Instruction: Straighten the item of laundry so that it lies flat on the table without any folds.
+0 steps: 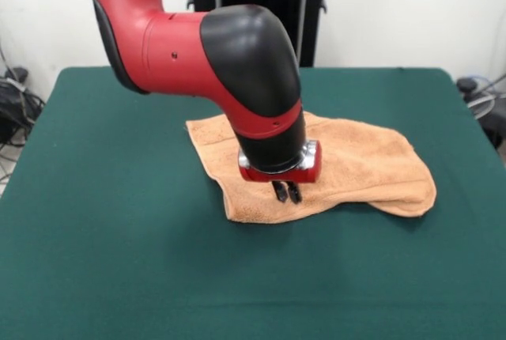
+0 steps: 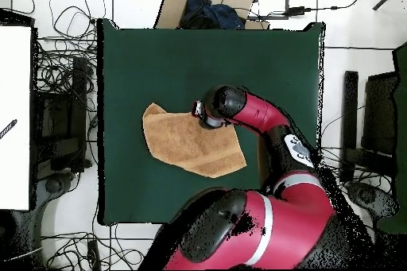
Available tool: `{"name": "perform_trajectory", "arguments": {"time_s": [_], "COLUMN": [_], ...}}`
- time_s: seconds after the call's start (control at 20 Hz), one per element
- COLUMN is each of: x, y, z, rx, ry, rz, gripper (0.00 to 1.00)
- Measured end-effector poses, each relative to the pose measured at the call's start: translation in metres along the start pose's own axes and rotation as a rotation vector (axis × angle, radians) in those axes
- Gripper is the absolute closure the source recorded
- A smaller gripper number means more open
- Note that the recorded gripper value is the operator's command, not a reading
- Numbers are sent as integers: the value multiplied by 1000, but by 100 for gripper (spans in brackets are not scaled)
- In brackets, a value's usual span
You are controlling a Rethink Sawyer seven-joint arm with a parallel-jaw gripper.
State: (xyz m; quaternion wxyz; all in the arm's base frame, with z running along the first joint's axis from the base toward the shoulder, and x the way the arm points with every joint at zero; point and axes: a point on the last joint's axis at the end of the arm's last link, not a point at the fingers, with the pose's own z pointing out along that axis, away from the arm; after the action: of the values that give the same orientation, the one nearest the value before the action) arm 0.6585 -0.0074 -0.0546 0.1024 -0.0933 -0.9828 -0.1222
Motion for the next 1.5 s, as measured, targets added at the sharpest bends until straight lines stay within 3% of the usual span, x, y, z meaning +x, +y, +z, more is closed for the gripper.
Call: {"name": "perform_trajectory", "arguments": {"time_s": [1.0,1.5], "x": [-22,-25], "y": [-7,-8], "z": [0,0], "rx": [-35,-42], "ry": [145,162], "rz": [6,8], "gripper": [100,100]}}
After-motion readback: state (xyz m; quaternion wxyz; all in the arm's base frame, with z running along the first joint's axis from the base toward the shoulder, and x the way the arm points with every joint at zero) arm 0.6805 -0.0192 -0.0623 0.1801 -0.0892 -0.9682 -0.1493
